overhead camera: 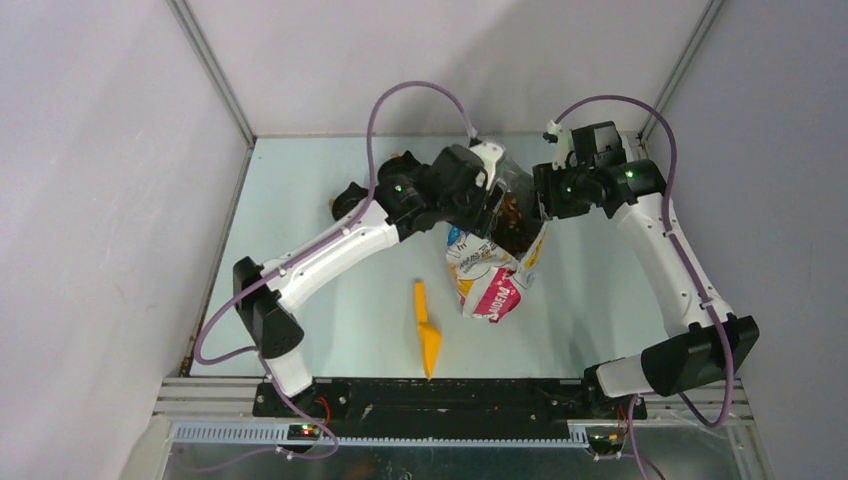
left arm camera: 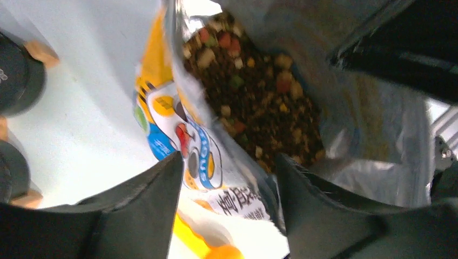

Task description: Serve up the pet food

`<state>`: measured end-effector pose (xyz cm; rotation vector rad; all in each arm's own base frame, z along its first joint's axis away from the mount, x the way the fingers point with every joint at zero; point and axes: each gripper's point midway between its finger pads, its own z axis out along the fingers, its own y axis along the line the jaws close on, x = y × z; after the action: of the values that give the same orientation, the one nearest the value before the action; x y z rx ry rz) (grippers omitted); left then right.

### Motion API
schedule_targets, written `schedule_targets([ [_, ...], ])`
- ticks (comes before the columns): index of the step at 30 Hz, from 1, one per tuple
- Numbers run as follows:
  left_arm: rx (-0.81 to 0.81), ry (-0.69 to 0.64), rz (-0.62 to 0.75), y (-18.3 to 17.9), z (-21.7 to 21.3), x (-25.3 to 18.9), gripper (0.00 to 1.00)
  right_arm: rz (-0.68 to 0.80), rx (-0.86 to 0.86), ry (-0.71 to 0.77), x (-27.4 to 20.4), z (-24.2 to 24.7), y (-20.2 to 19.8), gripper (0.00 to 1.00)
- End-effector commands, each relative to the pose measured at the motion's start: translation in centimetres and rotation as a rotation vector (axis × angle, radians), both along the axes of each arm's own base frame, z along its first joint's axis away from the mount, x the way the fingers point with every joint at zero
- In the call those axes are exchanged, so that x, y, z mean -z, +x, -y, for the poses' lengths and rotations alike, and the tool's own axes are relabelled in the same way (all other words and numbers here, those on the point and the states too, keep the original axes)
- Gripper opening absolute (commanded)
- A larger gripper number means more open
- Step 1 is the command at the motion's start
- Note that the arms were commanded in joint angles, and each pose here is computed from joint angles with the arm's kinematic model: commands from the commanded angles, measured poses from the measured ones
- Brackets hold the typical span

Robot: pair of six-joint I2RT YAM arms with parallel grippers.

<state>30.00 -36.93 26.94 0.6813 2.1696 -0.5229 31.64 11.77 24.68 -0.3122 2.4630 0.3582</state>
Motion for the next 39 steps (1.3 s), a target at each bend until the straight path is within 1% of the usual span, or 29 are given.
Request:
schedule_targets([
  [1,-0.069,0.049,-0.075,-2.6,-2.7,1.2,0.56,-0.097,0.025,0.054,0.1,-0.2,-3.1,0.40],
  [2,-0.084,0.044,-0.096,-3.2,-3.2,1.4,0.48,-0.130,0.032,0.061,0.3,-0.3,-3.7,0.33],
  [3,-0.089,0.050,-0.107,-3.5,-3.5,1.6,0.29,-0.138,0.042,0.063,0.2,-0.1,-3.9,0.17],
  [4,-0.093,0.049,-0.098,-3.6,-3.9,1.2,0.20,-0.141,0.052,0.063,-0.2,0.1,-3.9,0.10],
  [5,-0.112,0.056,-0.072,-3.2,-4.4,0.8,0.06,-0.133,0.064,0.058,-0.5,0.4,-3.7,0.01],
  [6,-0.111,0.063,-0.034,-2.5,-4.7,0.0,0.03,-0.097,0.079,0.037,-1.4,1.0,-3.0,0.00],
  [9,-0.189,0.055,0.054,0.8,-6.0,-2.2,0.00,-0.004,0.137,-0.013,-3.5,3.1,-0.7,0.00],
  [12,-0.254,0.001,0.152,4.3,-7.6,-6.4,0.00,0.088,0.183,-0.053,-5.9,5.0,1.5,0.00],
  [14,-0.225,-0.054,0.188,5.2,-7.4,-8.7,0.00,0.129,0.184,-0.066,-6.9,5.4,2.3,0.00],
  [16,-0.131,-0.120,0.192,4.8,-5.9,-10.4,0.00,0.162,0.164,-0.072,-7.5,5.3,3.0,0.00],
  [19,0.090,-0.230,0.111,2.0,-2.4,-10.9,0.00,0.215,0.129,-0.066,-8.2,4.8,4.7,0.00],
  [21,0.169,-0.277,0.046,0.3,-1.0,-10.4,0.00,0.232,0.098,-0.067,-8.2,4.4,5.7,0.00],
  [23,0.198,-0.268,0.004,-0.7,-0.2,-8.8,0.01,0.244,0.080,-0.066,-8.5,4.1,6.4,0.00],
  [24,0.209,-0.263,-0.001,-1.2,0.0,-8.5,0.16,0.247,0.080,-0.065,-8.6,4.1,6.6,0.00],
  [25,0.211,-0.255,-0.004,-1.3,0.0,-8.2,0.25,0.247,0.073,-0.059,-8.8,3.9,6.8,0.00],
  [26,0.203,-0.248,0.001,-1.3,-0.2,-8.2,0.44,0.245,0.069,-0.054,-8.9,3.9,6.9,0.06],
  [27,0.197,-0.240,0.017,-1.1,-0.4,-8.4,0.52,0.240,0.060,-0.042,-9.0,3.7,6.8,0.13],
  [28,0.171,-0.231,0.043,-0.7,-1.0,-8.8,0.66,0.234,0.053,-0.027,-9.2,3.5,6.4,0.26],
  [29,0.167,-0.226,0.076,-0.5,-1.4,-9.6,0.69,0.233,0.051,-0.019,-9.3,3.4,6.2,0.32],
  [30,0.153,-0.226,0.111,-0.5,-2.1,-10.6,0.74,0.238,0.046,-0.005,-9.8,3.3,5.6,0.43],
  [31,0.154,-0.221,0.144,-0.3,-2.6,-11.3,0.77,0.242,0.049,0.003,-10.1,3.4,5.2,0.47],
  [32,0.145,-0.230,0.181,-0.6,-3.5,-12.7,0.84,0.255,0.041,0.025,-10.9,3.3,4.3,0.55],
  [33,0.142,-0.219,0.205,-0.5,-4.1,-13.0,0.93,0.264,0.048,0.039,-11.4,3.6,3.9,0.58],
  [34,0.139,-0.228,0.232,-1.2,-5.1,-14.1,0.96,0.285,0.035,0.065,-12.5,3.5,2.7,0.67],
  [35,0.124,-0.203,0.242,-1.2,-5.9,-13.8,0.99,0.297,0.041,0.076,-13.0,3.9,2.2,0.74],
  [36,0.116,-0.194,0.258,-1.9,-7.1,-14.2,0.99,0.323,0.034,0.093,-14.1,4.0,0.9,0.90],
  [37,0.117,-0.139,0.250,-2.2,-8.0,-12.8,1.00,0.336,0.047,0.093,-14.5,4.5,0.3,0.95],
  [38,0.133,-0.110,0.285,-3.0,-9.2,-13.1,1.00,0.357,0.047,0.089,-15.1,4.7,-1.0,0.98],
  [39,0.131,-0.047,0.258,-3.2,-10.1,-10.8,1.00,0.363,0.045,0.077,-15.1,5.0,-1.7,0.99],
])
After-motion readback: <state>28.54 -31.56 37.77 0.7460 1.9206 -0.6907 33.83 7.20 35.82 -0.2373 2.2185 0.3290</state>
